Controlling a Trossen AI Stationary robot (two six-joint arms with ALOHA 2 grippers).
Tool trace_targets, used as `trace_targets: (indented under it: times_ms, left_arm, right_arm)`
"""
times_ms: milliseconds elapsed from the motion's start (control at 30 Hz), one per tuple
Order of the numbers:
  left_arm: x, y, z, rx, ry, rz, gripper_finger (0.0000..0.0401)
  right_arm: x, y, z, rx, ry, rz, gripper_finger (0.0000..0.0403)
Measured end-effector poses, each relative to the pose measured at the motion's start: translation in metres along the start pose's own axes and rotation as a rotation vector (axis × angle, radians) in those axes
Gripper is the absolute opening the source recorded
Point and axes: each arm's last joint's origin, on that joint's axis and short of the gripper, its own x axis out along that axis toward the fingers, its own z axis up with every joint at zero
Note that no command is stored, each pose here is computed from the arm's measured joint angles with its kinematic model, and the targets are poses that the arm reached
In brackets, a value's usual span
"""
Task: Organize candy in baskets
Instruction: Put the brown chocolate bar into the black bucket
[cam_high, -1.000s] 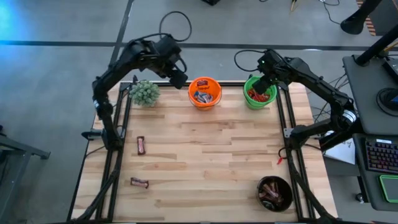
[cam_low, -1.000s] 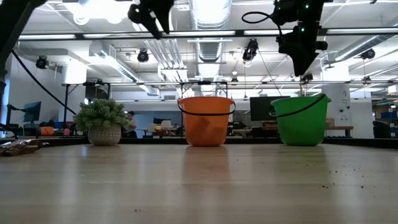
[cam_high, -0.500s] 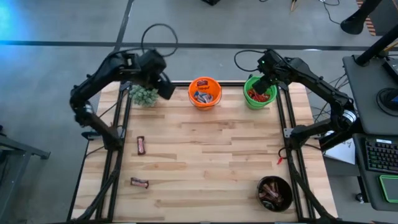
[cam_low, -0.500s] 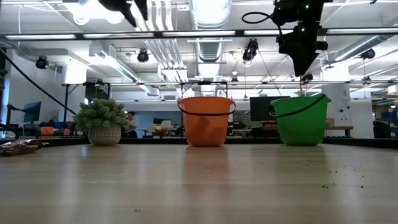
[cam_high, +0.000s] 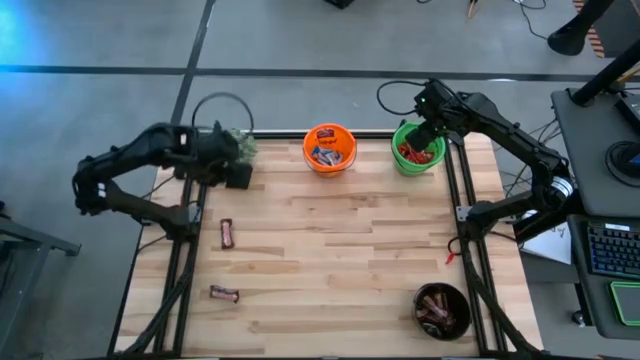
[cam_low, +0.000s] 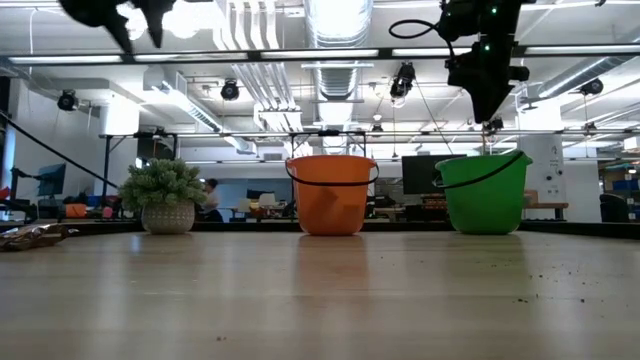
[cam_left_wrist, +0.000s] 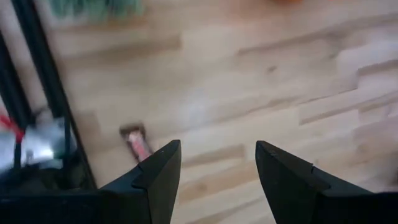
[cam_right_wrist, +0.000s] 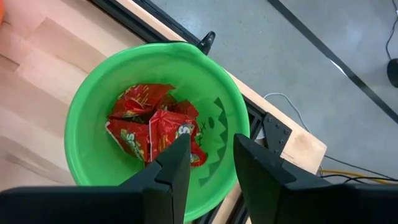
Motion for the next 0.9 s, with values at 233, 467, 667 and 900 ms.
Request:
trace_targets:
  times_ms: [233,467,667,900]
  left_arm:
    - [0.029,0.012,-0.028,-0.047,0.085,0.092,0.019]
    - [0.056,0.022,-0.039,-0.133,0.107,0.201,0.019]
    - [0.087,0.028,-0.046,-0.142,0.16,0.265,0.019]
    - [0.127,0.033,-0.056,-0.149,0.229,0.237,0.019]
  right_arm:
    - [0.0,0.0,-0.004,-0.016,0.039,0.003,0.0114]
    - [-0.001,0.0,-0.01,-0.047,0.102,0.001,0.0114]
    - [-0.001,0.0,-0.011,-0.061,0.103,0.002,0.0114]
    - [-0.001,0.0,-0.01,-0.066,0.102,0.003,0.0114]
